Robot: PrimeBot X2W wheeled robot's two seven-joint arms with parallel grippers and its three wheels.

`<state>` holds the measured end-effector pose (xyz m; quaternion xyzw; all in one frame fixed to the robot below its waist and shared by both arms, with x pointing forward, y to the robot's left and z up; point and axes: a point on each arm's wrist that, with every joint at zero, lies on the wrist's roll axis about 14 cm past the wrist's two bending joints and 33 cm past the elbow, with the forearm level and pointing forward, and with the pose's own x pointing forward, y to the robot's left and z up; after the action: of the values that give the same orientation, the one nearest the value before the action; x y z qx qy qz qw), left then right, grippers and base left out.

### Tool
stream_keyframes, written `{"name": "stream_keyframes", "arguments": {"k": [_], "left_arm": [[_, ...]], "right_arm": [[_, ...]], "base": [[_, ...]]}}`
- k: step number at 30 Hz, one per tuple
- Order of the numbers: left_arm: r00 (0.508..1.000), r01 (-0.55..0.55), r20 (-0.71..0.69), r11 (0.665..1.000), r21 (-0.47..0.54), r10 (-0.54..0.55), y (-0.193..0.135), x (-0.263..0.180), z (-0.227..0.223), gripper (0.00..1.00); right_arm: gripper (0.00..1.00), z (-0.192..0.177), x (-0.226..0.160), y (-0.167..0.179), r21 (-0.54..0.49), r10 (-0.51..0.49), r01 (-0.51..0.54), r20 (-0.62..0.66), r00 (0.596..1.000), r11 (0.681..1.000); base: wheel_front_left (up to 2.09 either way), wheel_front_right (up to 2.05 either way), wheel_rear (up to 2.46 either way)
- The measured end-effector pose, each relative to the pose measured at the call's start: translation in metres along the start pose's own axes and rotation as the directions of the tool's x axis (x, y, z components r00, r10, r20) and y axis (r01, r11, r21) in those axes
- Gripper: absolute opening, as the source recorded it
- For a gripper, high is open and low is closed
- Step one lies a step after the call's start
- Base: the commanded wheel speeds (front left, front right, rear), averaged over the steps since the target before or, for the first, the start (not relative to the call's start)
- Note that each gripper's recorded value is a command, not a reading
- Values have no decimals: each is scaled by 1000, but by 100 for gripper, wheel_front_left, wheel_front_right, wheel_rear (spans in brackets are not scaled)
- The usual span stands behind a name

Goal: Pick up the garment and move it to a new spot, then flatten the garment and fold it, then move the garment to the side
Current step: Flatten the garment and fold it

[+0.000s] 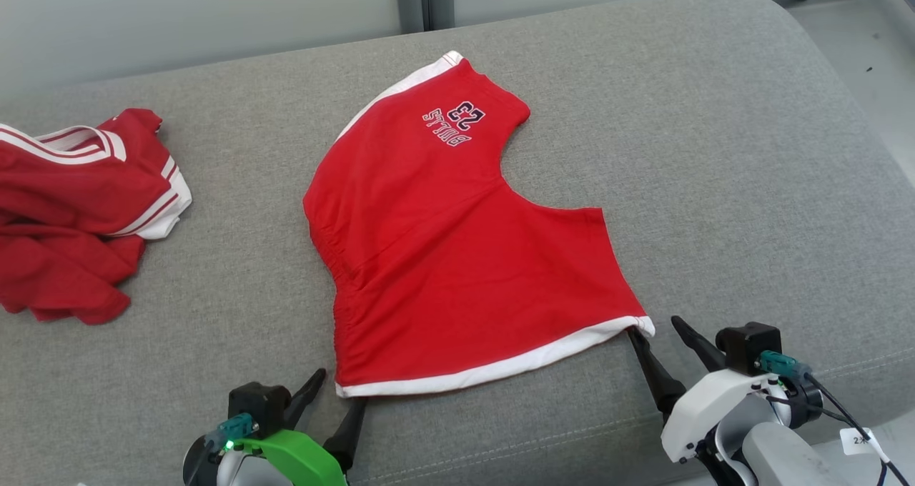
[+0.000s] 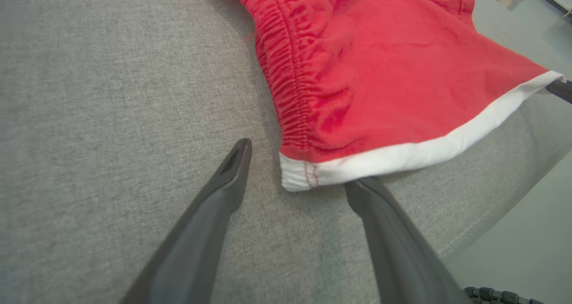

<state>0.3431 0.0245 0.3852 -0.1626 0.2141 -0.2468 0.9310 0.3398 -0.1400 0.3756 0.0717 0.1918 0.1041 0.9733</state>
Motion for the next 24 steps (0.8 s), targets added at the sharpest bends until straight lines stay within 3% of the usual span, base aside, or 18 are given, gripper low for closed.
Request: {"name": "stream_keyframes", "arguments": {"k": [8,12,17,24], "left_arm": [[999,-26,40,1000,10,25,7,-6,10,100],[999,-45,13,997,59,44,17,-19,1,100],[998,-67,2,997,48,66,18,-33,-9,100],[976,-113,183,993,-27,116,18,-31,44,100]], "right_arm": [[100,17,-5,-11,-6,-27,28,60,998,1000],[100,18,-12,-17,-16,-41,42,69,997,999],[100,14,-23,-24,-32,-56,58,66,996,998],[100,44,-27,-30,-29,-86,92,166,982,995]], "base": [[0,0,0],[0,0,0],[0,0,0],[0,0,0]]}}
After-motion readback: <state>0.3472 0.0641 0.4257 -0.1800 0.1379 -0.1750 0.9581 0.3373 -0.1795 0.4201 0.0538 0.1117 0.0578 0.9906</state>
